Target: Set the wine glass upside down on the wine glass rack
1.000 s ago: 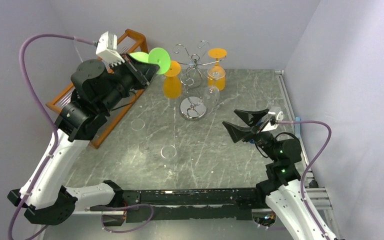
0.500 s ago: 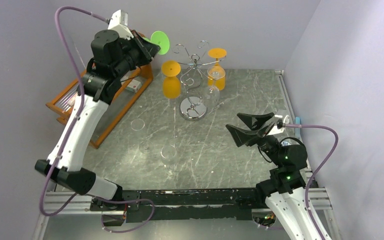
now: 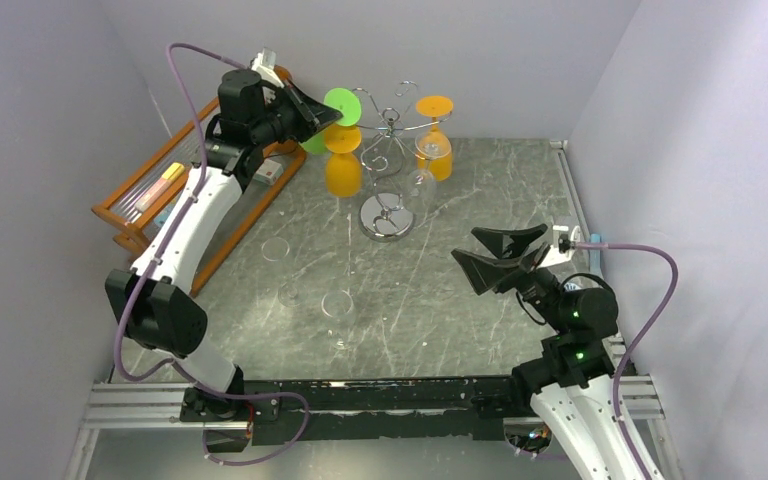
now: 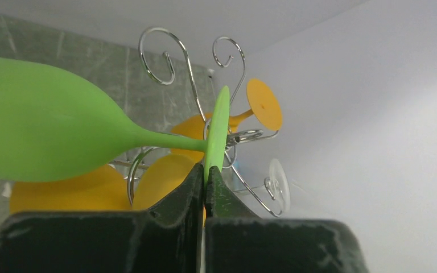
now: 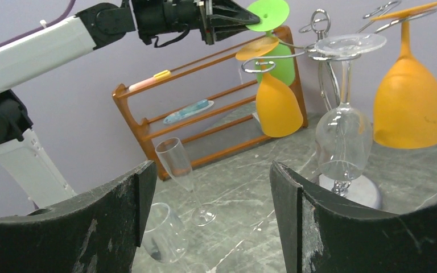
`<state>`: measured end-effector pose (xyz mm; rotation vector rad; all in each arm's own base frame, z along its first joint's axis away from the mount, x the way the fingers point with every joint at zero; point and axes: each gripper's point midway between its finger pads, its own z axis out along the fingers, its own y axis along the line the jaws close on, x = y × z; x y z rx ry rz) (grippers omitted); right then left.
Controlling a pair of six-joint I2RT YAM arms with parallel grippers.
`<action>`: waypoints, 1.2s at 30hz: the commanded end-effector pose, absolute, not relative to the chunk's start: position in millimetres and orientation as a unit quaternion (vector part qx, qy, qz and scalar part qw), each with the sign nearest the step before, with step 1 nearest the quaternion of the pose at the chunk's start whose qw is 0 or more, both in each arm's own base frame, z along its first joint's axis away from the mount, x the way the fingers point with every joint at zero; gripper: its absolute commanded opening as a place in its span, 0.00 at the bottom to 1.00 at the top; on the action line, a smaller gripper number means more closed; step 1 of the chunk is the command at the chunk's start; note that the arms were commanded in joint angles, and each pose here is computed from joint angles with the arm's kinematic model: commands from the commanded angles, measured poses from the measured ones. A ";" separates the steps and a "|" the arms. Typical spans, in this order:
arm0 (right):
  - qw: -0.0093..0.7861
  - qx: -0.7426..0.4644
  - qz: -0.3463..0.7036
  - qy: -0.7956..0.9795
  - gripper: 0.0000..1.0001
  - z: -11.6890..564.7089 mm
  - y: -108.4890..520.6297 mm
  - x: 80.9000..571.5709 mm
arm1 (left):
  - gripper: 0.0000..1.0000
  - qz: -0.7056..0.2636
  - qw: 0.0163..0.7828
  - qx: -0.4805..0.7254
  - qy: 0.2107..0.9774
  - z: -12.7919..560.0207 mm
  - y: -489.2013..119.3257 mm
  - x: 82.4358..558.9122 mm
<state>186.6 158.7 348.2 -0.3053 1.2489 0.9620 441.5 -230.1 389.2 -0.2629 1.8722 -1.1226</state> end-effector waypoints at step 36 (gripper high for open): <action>0.669 -0.112 0.466 0.568 0.74 336.9 167.3 198.1 | 0.05 -0.587 0.363 -0.107 0.716 390.1 -266.4 490.1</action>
